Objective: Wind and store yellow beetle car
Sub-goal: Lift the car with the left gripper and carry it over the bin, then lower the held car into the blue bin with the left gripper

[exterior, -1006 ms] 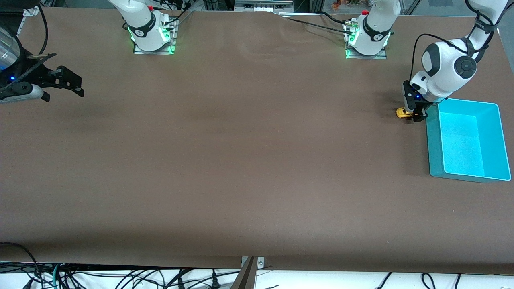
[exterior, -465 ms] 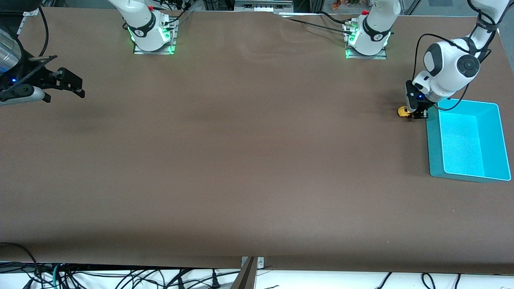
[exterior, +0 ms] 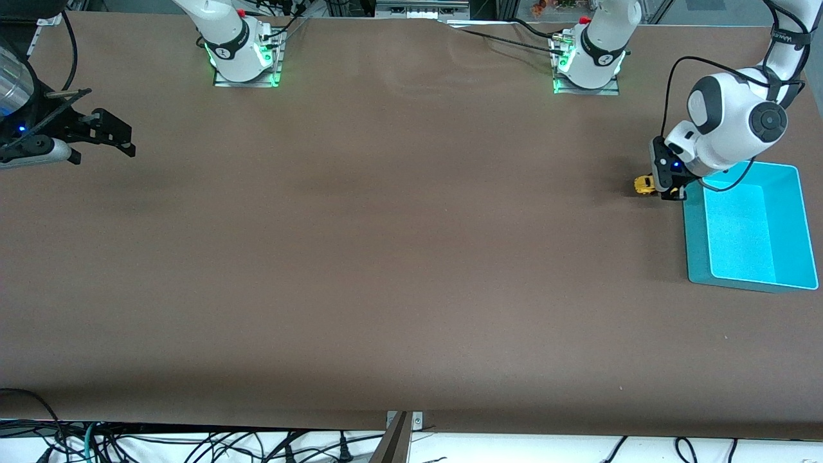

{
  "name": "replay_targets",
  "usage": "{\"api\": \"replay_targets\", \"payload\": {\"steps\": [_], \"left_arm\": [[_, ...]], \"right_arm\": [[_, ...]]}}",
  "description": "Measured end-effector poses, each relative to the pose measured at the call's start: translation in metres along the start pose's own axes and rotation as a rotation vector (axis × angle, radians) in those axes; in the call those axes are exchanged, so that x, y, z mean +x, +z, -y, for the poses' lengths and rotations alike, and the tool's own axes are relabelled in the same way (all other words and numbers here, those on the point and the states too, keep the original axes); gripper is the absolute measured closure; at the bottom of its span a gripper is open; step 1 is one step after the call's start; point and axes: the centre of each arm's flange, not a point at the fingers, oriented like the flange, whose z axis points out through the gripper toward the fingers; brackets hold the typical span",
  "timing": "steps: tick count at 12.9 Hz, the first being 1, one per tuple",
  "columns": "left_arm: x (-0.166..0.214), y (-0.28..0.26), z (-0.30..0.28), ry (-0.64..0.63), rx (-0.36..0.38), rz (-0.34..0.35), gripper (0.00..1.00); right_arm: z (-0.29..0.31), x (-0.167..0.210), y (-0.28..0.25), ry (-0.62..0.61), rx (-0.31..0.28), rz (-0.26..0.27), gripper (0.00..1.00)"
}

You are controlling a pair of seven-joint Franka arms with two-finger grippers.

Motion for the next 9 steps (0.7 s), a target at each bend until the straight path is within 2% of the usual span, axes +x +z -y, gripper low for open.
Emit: {"api": "replay_targets", "payload": {"steps": [2, 4, 6, 9], "left_arm": [[0.012, -0.037, 0.023, 0.017, -0.028, -0.008, 0.54], [0.002, -0.083, 0.042, 0.021, -0.047, -0.011, 0.54], [-0.027, -0.122, 0.057, 0.043, -0.025, 0.003, 0.54], [-0.090, -0.123, 0.070, 0.076, -0.017, 0.007, 0.54]], "right_arm": [[0.001, 0.000, 0.000, -0.001, 0.000, 0.001, 0.00], [0.002, 0.001, 0.001, -0.003, 0.000, 0.002, 0.00], [0.003, 0.001, 0.002, -0.005, 0.000, 0.004, 0.00], [0.005, 0.002, 0.004, -0.010, 0.001, 0.009, 0.00]]}}
